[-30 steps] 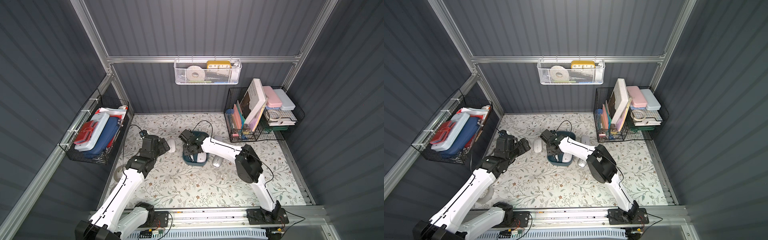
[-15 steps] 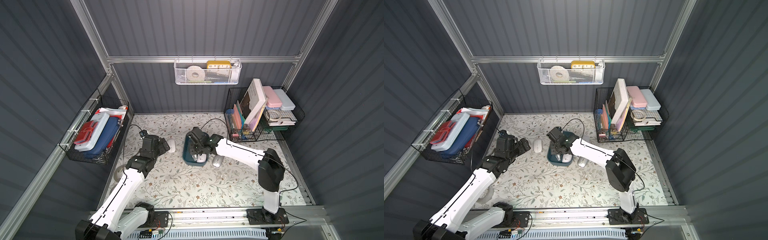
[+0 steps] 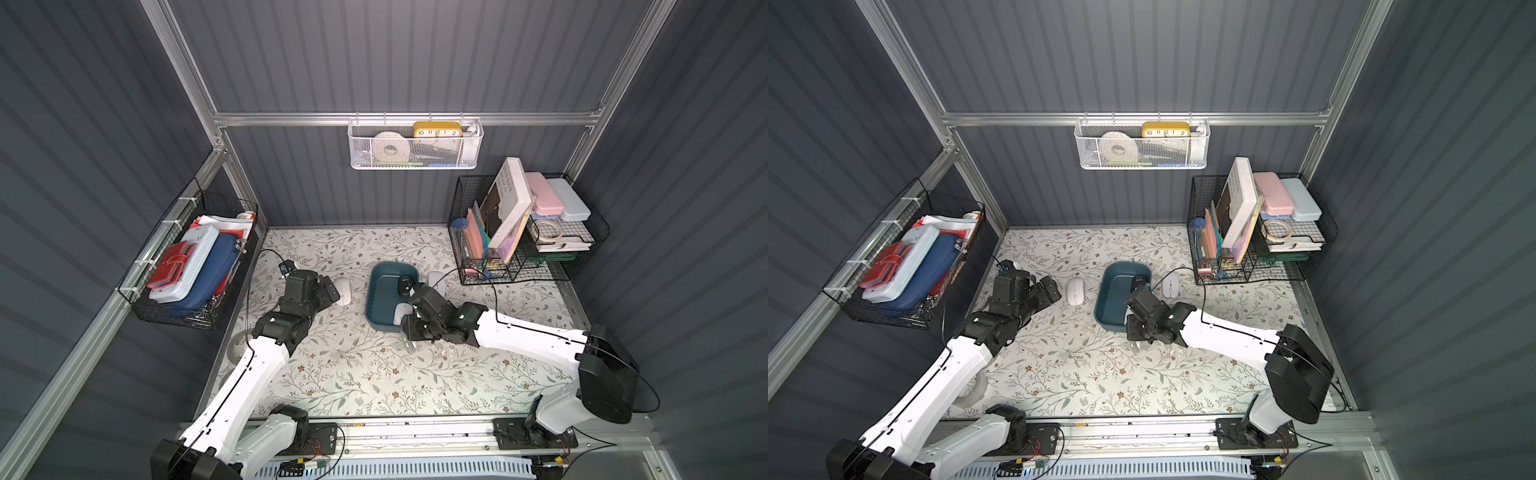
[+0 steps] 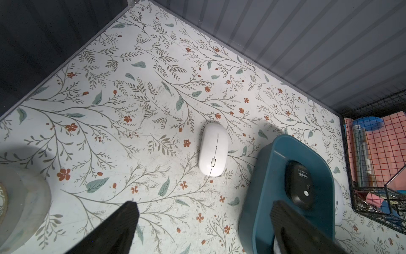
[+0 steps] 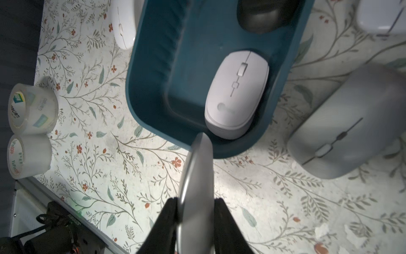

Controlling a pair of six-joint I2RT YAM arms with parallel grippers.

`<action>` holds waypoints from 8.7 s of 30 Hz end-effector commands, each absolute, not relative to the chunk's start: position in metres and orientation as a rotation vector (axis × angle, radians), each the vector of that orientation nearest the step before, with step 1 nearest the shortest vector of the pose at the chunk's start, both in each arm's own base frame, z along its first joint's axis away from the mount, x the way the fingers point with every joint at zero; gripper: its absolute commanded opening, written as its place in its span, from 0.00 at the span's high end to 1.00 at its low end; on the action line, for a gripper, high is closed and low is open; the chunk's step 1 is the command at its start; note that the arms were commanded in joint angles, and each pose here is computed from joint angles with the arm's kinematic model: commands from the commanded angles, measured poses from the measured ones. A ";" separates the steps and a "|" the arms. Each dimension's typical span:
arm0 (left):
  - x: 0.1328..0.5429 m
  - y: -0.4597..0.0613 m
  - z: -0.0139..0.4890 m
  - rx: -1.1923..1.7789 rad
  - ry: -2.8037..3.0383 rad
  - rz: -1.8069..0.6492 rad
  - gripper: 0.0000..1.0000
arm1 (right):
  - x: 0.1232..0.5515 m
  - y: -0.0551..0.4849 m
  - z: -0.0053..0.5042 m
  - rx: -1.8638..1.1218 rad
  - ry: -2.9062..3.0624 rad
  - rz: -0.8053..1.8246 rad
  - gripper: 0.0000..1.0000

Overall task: Take out the mouse from the storage box
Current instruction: Place the mouse at the center of the board, then pick up the mouse from the storage box, then place the mouse at the center of the board, then adjust the mouse in the storage box.

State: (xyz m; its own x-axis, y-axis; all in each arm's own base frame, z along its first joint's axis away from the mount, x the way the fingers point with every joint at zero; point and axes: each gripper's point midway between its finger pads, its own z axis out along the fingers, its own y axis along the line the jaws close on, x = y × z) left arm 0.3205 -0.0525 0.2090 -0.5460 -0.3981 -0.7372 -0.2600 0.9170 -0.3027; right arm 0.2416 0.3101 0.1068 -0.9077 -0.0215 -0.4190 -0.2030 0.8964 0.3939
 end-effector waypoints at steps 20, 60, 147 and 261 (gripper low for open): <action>0.322 -0.052 0.203 -0.470 2.188 -0.188 0.01 | 0.214 0.301 0.065 -0.086 2.658 0.708 0.75; 0.324 -0.264 0.126 0.353 2.630 -0.270 0.08 | 0.235 0.215 0.122 0.039 2.448 0.315 0.40; 0.348 -0.274 0.025 0.253 2.819 -0.065 0.39 | 0.232 0.225 0.109 0.066 2.457 0.391 0.29; 0.275 -0.076 0.169 -0.395 2.293 -0.097 0.01 | 0.439 0.309 0.024 -0.205 2.574 -0.498 0.32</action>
